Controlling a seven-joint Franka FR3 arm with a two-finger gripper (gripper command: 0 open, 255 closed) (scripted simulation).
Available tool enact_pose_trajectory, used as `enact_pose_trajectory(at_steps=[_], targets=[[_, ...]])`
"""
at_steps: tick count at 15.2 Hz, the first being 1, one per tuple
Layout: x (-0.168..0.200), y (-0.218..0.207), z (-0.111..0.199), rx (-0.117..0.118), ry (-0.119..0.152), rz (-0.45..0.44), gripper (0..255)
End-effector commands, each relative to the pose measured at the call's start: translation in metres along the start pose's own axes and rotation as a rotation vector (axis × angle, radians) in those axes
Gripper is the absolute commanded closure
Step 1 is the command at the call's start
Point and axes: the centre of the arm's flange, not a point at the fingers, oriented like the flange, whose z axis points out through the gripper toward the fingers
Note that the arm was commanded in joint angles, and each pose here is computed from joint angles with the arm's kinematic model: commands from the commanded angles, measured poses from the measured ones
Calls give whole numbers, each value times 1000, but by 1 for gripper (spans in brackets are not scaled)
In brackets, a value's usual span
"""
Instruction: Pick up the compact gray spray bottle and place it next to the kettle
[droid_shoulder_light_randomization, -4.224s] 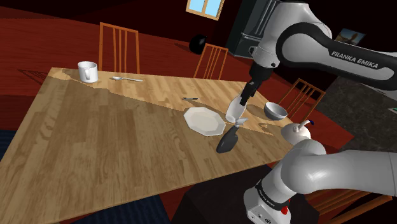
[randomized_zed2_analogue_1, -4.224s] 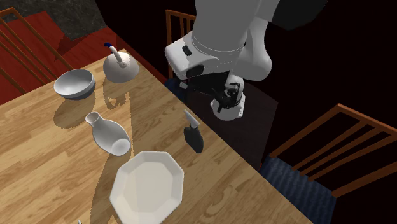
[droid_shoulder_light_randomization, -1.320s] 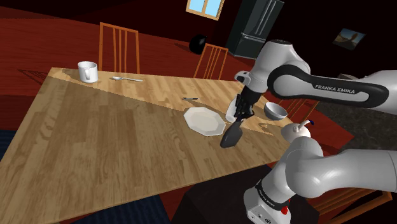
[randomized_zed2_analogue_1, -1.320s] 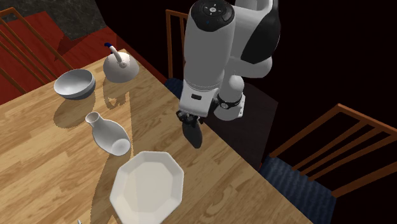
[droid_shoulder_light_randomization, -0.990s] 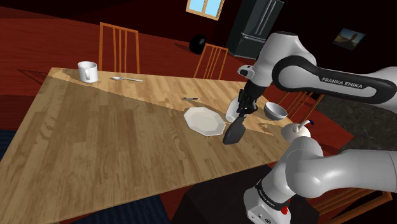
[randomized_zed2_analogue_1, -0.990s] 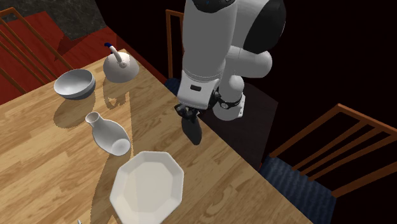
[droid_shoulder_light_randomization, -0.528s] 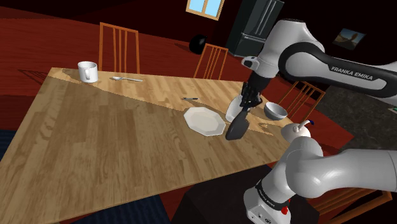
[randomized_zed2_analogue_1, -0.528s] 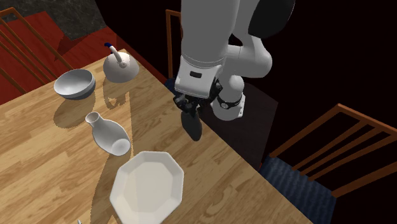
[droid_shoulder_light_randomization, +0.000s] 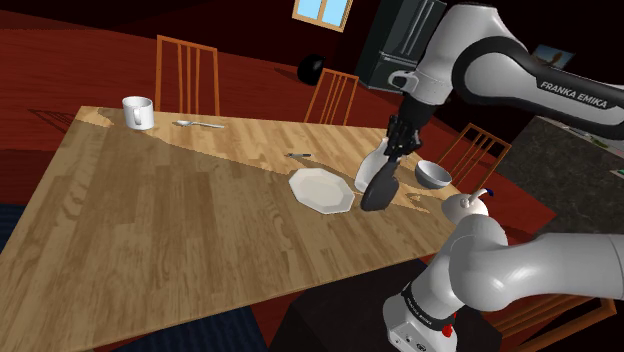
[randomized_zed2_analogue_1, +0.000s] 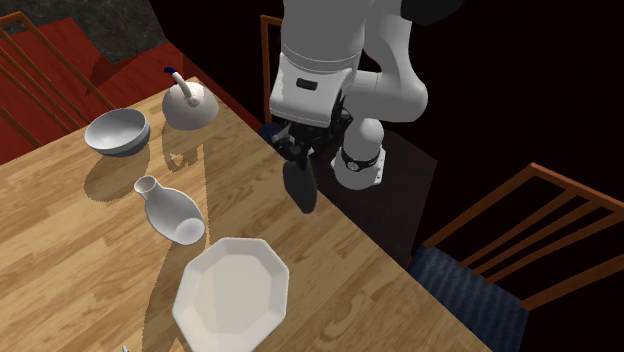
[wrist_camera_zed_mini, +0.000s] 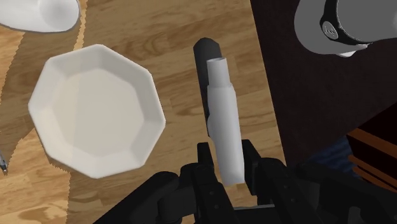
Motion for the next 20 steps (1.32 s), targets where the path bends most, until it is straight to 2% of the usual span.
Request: enact_pose_trajectory(at_steps=[1, 20], targets=[[0, 0, -11, 0, 0, 0, 255], [-5, 7, -111, 0, 0, 0, 255]])
